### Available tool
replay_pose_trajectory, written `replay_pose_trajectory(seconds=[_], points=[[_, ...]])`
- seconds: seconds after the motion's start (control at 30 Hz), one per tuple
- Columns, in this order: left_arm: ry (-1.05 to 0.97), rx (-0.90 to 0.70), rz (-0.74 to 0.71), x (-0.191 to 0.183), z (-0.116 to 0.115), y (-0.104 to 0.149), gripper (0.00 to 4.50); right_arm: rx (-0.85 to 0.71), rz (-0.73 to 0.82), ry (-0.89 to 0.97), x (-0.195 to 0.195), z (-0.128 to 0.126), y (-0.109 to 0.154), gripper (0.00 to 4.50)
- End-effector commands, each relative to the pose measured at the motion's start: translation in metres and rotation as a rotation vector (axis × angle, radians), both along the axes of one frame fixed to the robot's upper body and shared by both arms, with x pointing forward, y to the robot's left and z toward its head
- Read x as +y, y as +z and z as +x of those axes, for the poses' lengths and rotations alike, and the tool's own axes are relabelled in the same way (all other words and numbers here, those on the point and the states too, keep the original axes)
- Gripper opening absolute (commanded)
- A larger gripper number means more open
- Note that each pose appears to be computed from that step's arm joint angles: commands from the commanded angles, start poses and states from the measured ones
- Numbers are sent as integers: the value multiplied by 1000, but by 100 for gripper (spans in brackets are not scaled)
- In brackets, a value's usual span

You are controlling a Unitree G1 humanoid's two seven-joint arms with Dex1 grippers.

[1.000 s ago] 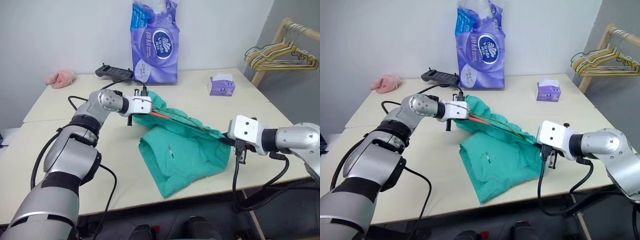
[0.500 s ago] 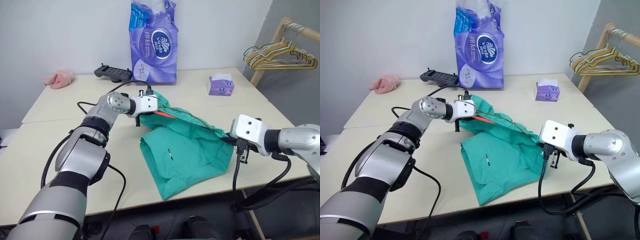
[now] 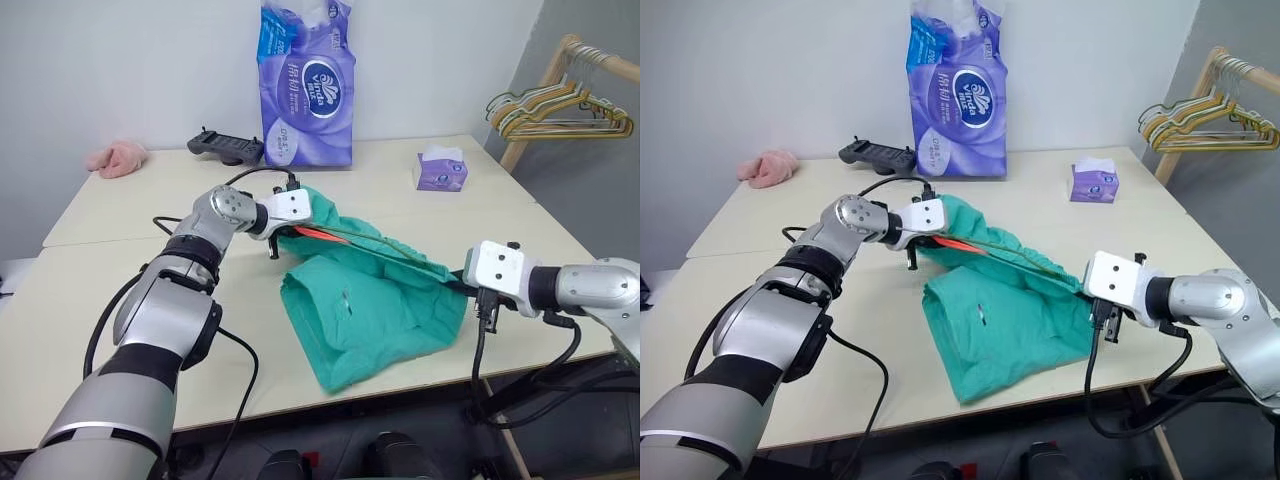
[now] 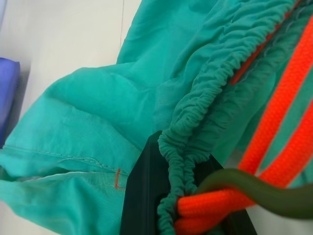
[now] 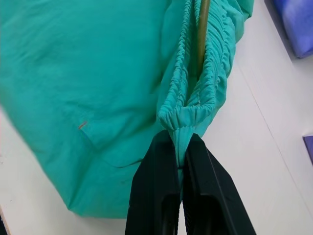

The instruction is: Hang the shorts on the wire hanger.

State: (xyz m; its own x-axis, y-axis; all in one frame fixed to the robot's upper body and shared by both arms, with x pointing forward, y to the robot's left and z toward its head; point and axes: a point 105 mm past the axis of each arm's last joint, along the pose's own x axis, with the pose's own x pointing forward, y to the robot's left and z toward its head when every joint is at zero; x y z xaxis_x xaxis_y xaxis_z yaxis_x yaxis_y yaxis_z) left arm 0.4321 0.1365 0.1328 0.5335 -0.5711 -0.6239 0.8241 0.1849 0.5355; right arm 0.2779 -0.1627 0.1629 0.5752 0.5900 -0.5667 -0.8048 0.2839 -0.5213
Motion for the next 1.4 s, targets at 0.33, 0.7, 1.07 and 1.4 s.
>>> replay_pose_trajectory(seconds=[0.33, 0.7, 1.07, 1.4], points=[[46, -178, 121, 12, 15, 19, 0, -59, 184, 97, 58, 7, 74, 3], [-145, -234, -106, -76, 9, 53, 0, -154, 74, -22, 68, 50, 56, 3], [-80, -219, 15, -30, 9, 29, 0, -220, -29, -101, 30, 47, 64, 56], [-75, -227, 3, -35, 11, 29, 0, -308, 61, -42, 63, 51, 94, 386]])
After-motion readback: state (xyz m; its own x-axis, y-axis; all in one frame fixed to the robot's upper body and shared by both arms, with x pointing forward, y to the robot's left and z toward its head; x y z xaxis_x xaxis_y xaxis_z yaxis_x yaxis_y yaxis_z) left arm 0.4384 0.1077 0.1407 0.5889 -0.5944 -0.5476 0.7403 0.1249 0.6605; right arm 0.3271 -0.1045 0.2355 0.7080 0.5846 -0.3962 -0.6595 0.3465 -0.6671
